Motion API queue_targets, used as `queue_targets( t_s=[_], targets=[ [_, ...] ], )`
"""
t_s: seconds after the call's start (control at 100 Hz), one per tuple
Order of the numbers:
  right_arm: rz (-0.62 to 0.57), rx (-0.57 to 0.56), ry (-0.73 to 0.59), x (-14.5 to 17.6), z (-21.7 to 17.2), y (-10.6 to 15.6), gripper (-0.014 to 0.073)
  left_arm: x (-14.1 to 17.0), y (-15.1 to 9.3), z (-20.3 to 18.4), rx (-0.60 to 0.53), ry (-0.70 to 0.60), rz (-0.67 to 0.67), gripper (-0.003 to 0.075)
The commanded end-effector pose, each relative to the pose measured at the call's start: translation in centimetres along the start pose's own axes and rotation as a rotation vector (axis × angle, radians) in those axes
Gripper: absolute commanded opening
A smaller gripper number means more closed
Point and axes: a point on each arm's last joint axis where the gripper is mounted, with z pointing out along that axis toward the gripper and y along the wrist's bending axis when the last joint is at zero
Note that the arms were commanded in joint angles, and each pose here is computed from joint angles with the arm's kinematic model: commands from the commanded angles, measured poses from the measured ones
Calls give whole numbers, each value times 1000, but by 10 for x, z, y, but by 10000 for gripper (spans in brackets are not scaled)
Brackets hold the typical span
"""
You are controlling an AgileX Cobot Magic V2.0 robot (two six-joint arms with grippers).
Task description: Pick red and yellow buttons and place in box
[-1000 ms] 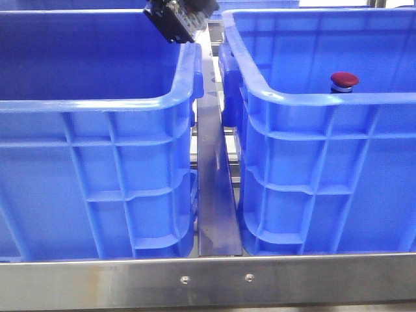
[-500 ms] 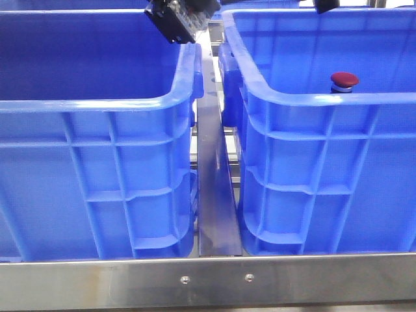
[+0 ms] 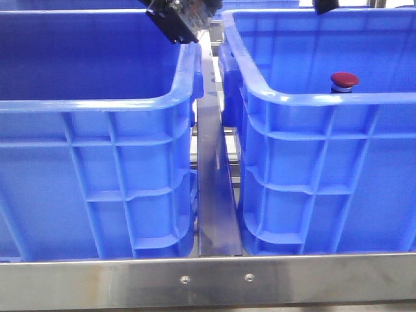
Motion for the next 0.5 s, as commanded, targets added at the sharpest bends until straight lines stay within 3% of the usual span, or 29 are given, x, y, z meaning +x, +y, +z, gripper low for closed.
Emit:
queue_targets(
  t_s=[0.0,0.23,0.49],
  targets=[
    [-32,-50,-94,-13,-17,17,207,-13,-5,-21,22,-127,-5,481],
    [-164,141,-288,-32,-66,-2,207,-14,-5,-21,22,-128,-5,481],
    [-366,539,-490,-33,-109,-12,207,-14,-5,-21,22,-133,-5,481]
  ],
)
